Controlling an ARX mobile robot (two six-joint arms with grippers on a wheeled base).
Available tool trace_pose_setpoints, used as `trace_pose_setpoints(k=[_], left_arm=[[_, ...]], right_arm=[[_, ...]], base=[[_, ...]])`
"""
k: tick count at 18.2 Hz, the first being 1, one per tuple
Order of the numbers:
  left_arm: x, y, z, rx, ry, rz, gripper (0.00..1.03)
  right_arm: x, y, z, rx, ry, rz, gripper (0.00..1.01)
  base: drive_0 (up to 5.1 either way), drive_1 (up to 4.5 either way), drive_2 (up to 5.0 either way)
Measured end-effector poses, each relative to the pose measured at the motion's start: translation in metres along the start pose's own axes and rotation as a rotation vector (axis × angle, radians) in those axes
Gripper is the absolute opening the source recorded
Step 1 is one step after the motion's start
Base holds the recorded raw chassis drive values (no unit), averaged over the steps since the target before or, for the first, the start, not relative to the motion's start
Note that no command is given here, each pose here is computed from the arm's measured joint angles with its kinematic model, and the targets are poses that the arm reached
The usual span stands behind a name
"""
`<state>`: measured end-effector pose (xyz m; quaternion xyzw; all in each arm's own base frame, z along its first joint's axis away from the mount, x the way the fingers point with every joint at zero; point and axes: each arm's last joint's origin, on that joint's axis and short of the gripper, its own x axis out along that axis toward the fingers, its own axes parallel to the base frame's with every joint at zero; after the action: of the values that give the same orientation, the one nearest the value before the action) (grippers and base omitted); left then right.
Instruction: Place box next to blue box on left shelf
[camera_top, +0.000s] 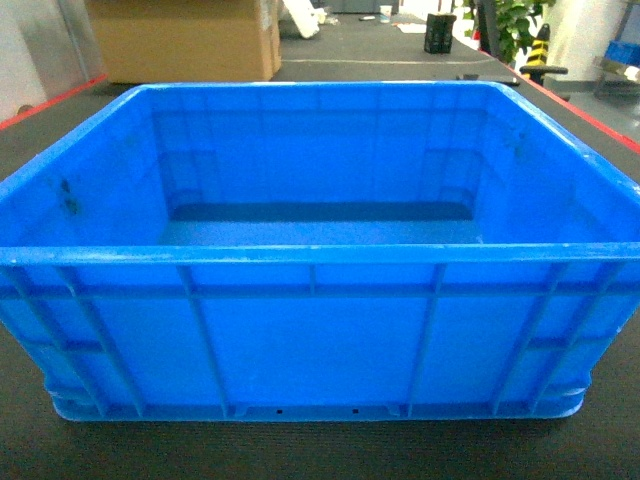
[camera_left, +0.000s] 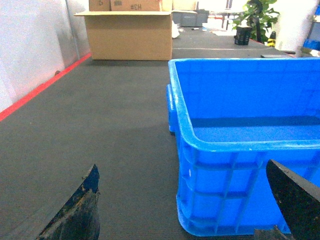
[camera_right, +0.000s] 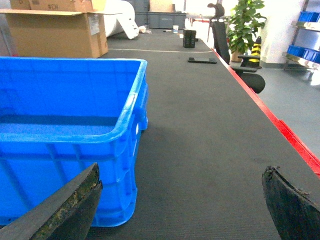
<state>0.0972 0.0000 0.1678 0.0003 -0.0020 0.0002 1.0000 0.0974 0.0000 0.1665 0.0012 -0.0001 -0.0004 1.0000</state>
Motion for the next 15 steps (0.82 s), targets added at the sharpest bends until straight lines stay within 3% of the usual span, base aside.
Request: trace_pose_setpoints(k=[15], left_arm=[[0.0000,0.0000,0.0000,0.000,0.000,0.000,0.98]], right_arm=[[0.0000,0.0000,0.0000,0.000,0.000,0.000,0.98]], base=[[0.0,0.00,0.0]])
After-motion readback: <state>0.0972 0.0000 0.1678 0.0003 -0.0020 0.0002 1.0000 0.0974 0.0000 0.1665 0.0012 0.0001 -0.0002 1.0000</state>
